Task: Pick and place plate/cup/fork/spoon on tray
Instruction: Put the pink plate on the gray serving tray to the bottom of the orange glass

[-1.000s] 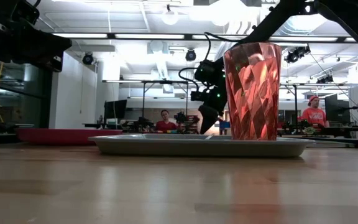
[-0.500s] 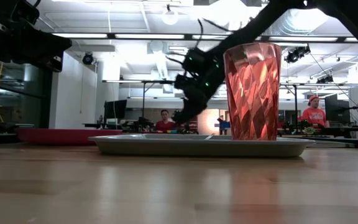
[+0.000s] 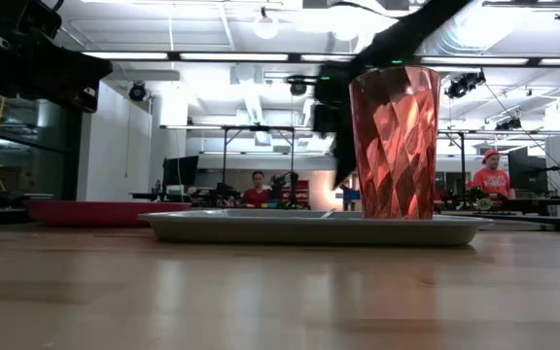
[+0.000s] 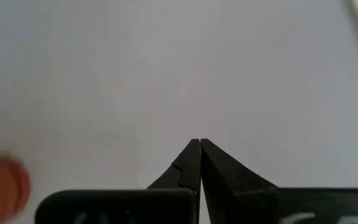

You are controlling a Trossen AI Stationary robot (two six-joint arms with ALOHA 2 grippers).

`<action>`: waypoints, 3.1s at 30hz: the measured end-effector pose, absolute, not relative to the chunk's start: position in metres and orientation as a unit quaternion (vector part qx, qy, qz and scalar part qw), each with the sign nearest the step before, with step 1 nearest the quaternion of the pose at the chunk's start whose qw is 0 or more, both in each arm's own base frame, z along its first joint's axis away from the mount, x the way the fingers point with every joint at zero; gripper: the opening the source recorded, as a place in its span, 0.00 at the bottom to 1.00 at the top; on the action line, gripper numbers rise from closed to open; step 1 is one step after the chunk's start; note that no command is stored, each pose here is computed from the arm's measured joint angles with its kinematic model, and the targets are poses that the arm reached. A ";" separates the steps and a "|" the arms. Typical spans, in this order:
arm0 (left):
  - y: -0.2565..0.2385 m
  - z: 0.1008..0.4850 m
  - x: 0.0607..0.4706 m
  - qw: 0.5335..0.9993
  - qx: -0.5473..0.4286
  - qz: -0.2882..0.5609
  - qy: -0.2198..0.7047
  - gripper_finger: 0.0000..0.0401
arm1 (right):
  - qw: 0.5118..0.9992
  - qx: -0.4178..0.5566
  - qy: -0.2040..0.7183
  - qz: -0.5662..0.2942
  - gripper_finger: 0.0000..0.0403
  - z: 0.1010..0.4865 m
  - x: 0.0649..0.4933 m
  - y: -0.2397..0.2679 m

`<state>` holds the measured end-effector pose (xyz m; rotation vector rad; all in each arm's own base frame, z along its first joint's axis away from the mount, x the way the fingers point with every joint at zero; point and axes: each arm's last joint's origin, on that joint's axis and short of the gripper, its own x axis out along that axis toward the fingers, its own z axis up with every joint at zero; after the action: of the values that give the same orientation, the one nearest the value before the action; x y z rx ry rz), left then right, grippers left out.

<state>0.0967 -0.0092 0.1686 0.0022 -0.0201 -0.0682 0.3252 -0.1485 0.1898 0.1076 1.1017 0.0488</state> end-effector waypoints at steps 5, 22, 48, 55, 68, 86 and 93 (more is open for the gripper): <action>-0.009 0.169 0.097 0.999 0.001 -0.034 -0.010 0.00 | 0.880 0.074 0.467 -0.047 0.00 0.186 0.263 -0.121; -0.008 0.187 0.095 0.994 -0.016 -0.026 -0.104 0.00 | 0.989 0.032 0.047 -0.139 0.00 0.233 0.191 -0.064; 0.014 0.169 0.149 0.881 -0.127 0.228 0.396 0.60 | 0.980 0.028 0.091 -0.175 0.00 0.224 0.190 -0.066; 0.015 0.151 0.159 0.854 -0.128 0.242 0.441 0.60 | 0.979 0.030 0.100 -0.175 0.00 0.222 0.189 -0.066; 0.032 0.121 0.166 0.779 -0.156 0.336 0.506 0.57 | 0.979 0.031 0.100 -0.174 0.00 0.223 0.189 -0.066; 0.034 0.198 0.206 0.799 -0.043 0.314 0.511 0.02 | 0.976 0.056 0.115 -0.176 0.00 0.219 0.189 -0.066; 0.016 0.237 0.238 0.867 0.104 0.220 0.434 0.01 | 0.976 0.055 0.118 -0.176 0.00 0.218 0.188 -0.066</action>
<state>0.2384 0.0161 0.2370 0.2181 0.9083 0.4612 0.1885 -0.0657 0.2183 0.1115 0.2386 -0.3554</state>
